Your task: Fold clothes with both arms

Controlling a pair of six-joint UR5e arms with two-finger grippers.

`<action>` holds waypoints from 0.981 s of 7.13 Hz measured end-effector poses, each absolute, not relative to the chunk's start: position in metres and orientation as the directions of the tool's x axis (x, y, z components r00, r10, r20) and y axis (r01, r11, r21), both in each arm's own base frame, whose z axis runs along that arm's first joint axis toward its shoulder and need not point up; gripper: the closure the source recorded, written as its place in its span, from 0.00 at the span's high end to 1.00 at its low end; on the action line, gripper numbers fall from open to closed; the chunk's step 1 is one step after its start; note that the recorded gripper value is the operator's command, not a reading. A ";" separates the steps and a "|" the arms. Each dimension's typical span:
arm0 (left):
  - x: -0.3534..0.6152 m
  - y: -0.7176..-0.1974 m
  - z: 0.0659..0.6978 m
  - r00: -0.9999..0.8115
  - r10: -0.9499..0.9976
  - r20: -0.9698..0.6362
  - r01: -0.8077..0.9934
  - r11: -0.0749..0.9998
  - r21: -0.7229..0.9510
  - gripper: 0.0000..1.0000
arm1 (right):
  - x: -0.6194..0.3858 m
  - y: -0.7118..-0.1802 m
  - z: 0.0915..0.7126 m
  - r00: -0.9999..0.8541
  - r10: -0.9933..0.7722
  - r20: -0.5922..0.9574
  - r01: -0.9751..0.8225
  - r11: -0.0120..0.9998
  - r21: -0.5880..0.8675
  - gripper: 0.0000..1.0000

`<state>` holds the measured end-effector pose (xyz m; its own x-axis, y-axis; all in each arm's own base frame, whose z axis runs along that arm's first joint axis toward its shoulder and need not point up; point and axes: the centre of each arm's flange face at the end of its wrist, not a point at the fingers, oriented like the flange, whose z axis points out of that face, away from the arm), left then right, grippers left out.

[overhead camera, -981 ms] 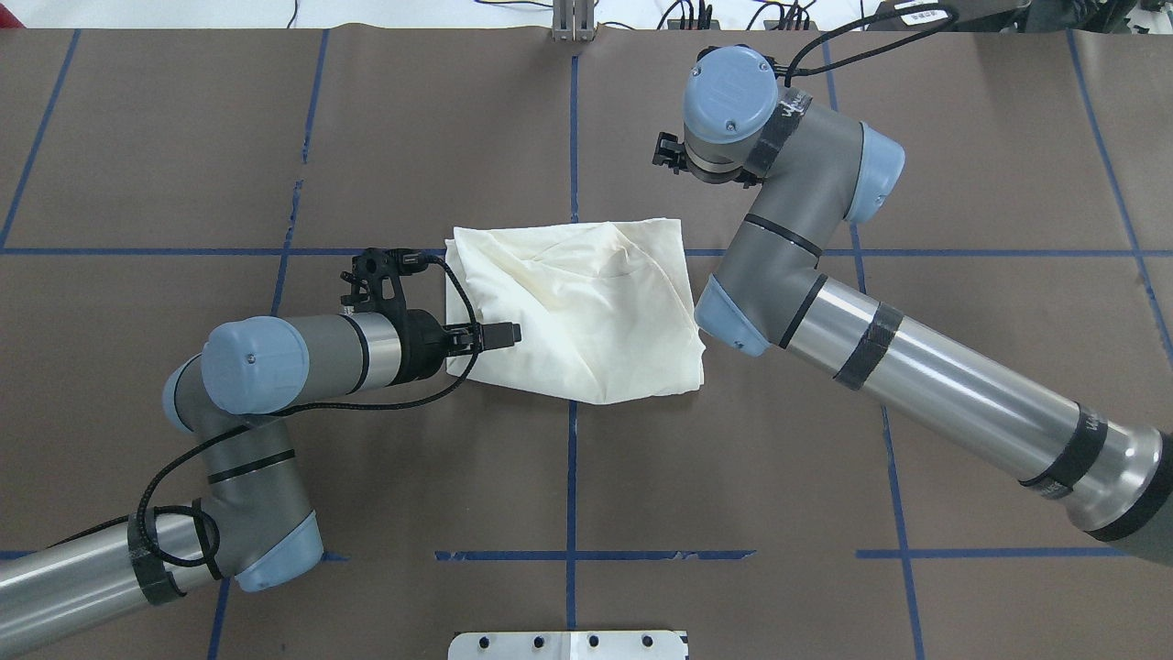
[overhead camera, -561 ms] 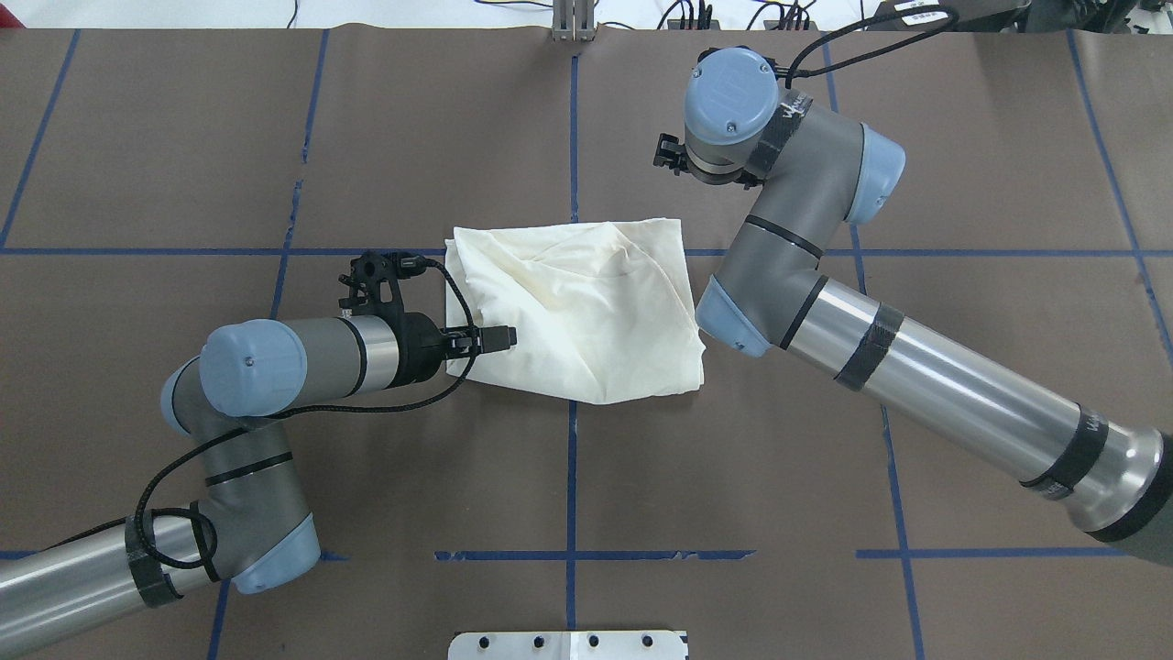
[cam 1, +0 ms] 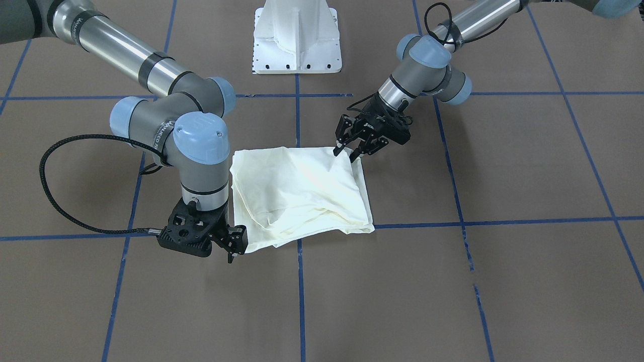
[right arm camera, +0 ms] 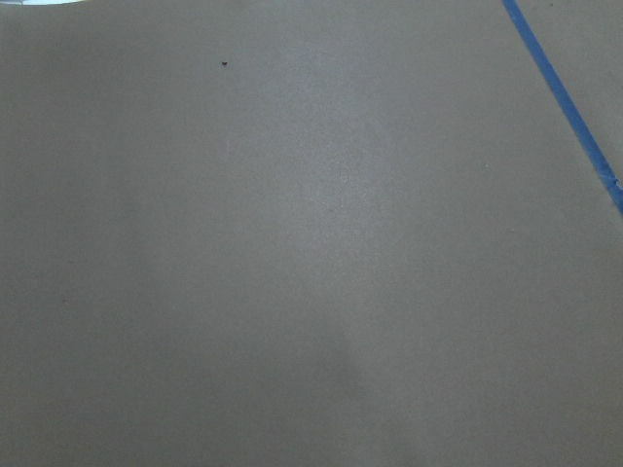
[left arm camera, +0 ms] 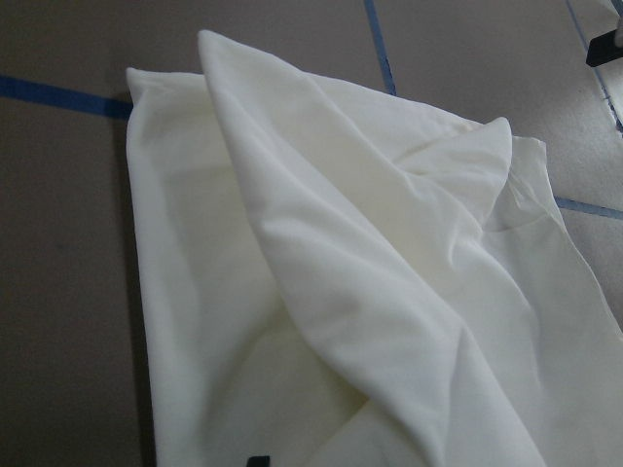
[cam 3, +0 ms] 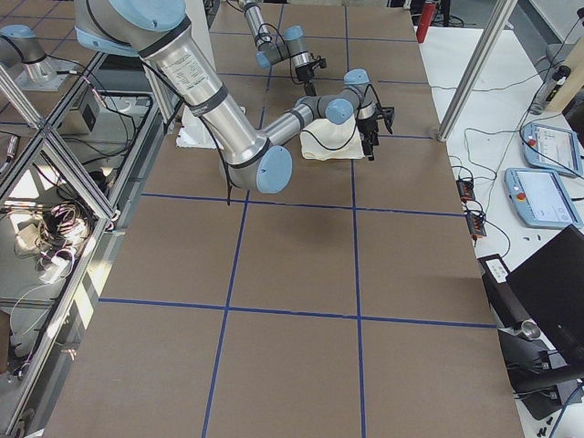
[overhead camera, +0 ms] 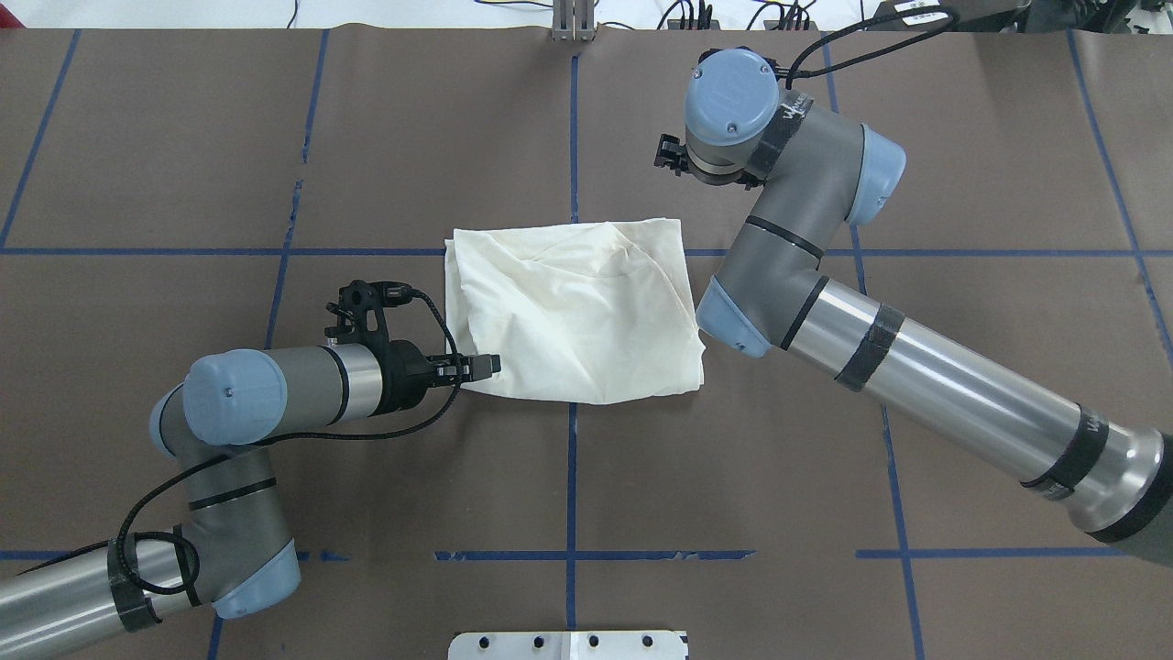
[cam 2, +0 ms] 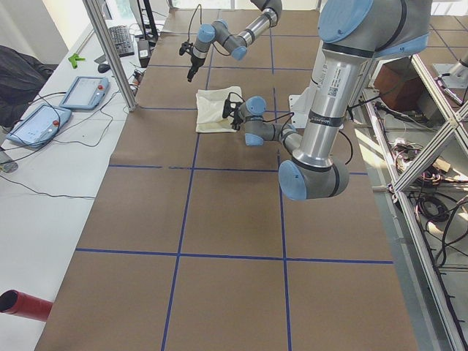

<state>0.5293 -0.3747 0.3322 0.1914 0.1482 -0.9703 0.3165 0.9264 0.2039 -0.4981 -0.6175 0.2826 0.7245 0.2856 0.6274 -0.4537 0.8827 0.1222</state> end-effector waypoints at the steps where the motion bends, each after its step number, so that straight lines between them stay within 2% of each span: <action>1: 0.535 -0.367 0.329 0.182 0.152 -0.971 0.305 0.930 0.203 0.44 | -0.498 -0.618 0.283 0.725 0.285 0.627 -0.453 0.883 0.123 1.00; 2: 0.538 -0.362 0.328 0.179 0.155 -0.972 0.297 0.933 0.203 0.36 | -0.498 -0.618 0.283 0.725 0.285 0.627 -0.453 0.883 0.123 1.00; 3: 0.540 -0.358 0.330 0.180 0.155 -0.971 0.291 0.935 0.203 0.12 | -0.498 -0.617 0.283 0.725 0.286 0.627 -0.454 0.883 0.122 1.00; 4: 0.539 -0.357 0.332 0.182 0.155 -0.971 0.288 0.936 0.203 0.00 | -0.498 -0.617 0.283 0.724 0.287 0.627 -0.454 0.882 0.121 1.00; 7: 0.529 -0.351 0.348 0.152 0.171 -0.973 0.288 0.934 0.209 0.00 | -0.498 -0.617 0.284 0.725 0.287 0.626 -0.454 0.883 0.122 1.00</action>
<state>0.5293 -0.3514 0.3482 0.1521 0.1712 -0.9734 0.2879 0.9345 0.2094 -0.4979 -0.6174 0.2839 0.7251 0.2866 0.6262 -0.4538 0.8828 0.1215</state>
